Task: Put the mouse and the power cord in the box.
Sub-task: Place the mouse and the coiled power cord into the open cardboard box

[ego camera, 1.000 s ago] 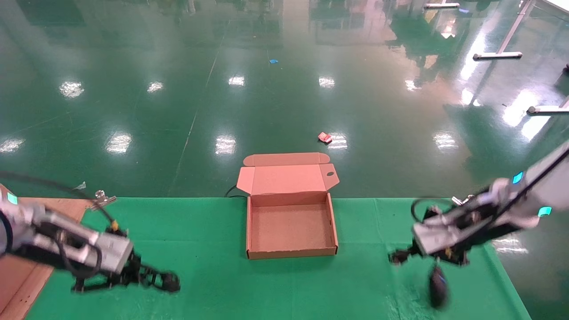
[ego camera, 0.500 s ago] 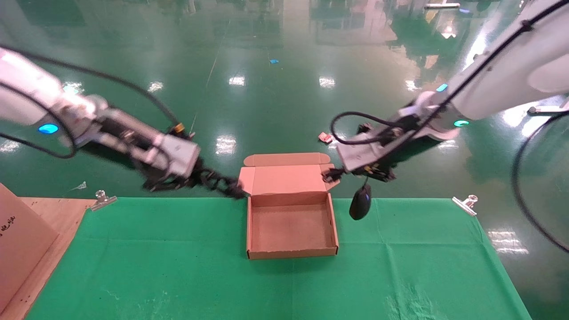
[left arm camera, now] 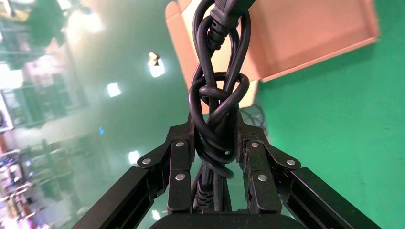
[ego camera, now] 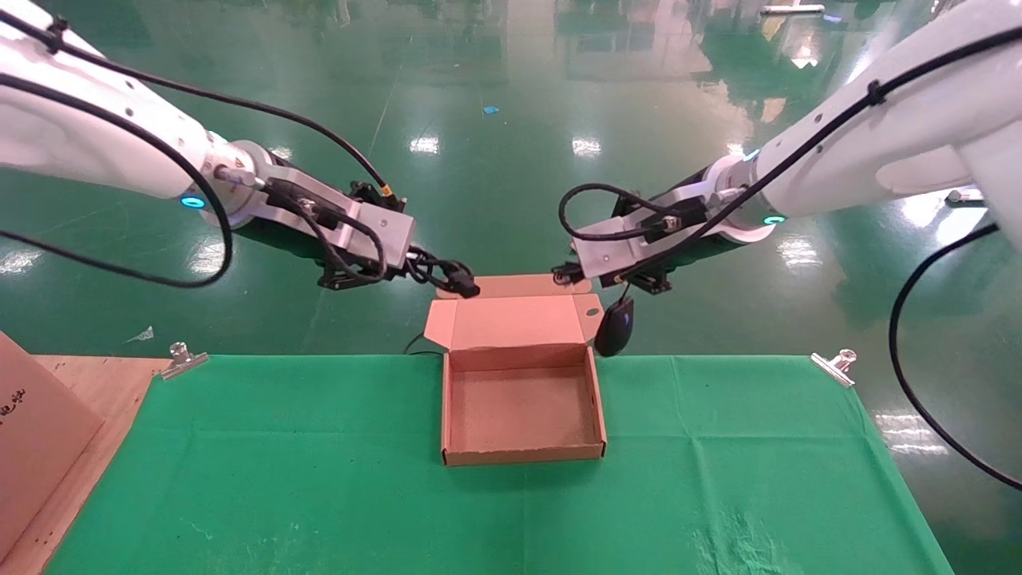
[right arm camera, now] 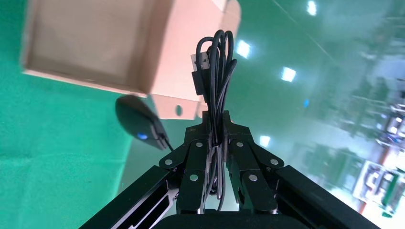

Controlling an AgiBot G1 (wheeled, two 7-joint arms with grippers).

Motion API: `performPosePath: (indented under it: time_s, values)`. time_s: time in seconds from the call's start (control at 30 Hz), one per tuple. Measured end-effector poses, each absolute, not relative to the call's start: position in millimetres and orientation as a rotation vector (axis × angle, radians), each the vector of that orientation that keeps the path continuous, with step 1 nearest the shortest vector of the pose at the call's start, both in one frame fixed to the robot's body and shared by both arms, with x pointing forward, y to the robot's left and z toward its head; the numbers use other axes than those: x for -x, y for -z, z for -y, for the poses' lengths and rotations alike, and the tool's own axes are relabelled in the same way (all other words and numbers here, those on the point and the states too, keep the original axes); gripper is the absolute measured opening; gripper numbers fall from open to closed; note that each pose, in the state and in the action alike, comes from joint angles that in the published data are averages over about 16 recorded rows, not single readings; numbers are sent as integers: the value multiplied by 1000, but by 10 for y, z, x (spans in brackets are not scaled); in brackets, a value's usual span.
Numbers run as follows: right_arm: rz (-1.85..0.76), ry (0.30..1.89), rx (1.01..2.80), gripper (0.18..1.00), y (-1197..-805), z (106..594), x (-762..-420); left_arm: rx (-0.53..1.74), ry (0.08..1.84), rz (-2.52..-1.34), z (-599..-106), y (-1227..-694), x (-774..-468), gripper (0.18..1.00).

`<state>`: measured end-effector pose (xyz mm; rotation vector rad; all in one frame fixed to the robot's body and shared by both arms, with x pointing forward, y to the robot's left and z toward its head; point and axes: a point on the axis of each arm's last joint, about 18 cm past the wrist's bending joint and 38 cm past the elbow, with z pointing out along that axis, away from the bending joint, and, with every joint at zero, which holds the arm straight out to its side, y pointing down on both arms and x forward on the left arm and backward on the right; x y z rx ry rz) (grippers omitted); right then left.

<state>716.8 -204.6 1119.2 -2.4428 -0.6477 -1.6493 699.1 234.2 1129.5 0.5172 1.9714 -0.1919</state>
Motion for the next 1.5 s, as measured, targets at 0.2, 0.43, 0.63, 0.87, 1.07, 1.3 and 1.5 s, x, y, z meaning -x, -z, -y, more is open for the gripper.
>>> performPosePath:
  time_s: [0.2, 0.43, 0.63, 0.87, 1.07, 1.3, 1.5]
  values:
    - [613, 1697, 2419, 217, -11215, 2076, -7222, -521, 203, -1957, -2264, -11163, -7102, 336]
    - [595, 1674, 2440, 217, -11234, 2164, -7192, -525, 217, -1963, -2158, -10902, -7228, 336]
    - [609, 1595, 2479, 216, -11222, 2239, -7102, -457, 181, -1912, -2084, -10675, -7456, 336]
    - [638, 1502, 2507, 216, -11191, 2307, -6993, -339, 184, -1781, -1915, -10392, -7723, 336]
    - [656, 1456, 2513, 216, -11171, 2354, -6938, -241, 275, -1712, -1703, -10046, -7819, 335]
    - [667, 1435, 2514, 216, -11132, 2393, -6926, -180, 357, -1761, -1537, -9648, -7812, 335]
    - [670, 1423, 2520, 216, -11077, 2421, -6940, -183, 356, -1832, -1429, -9396, -7770, 335]
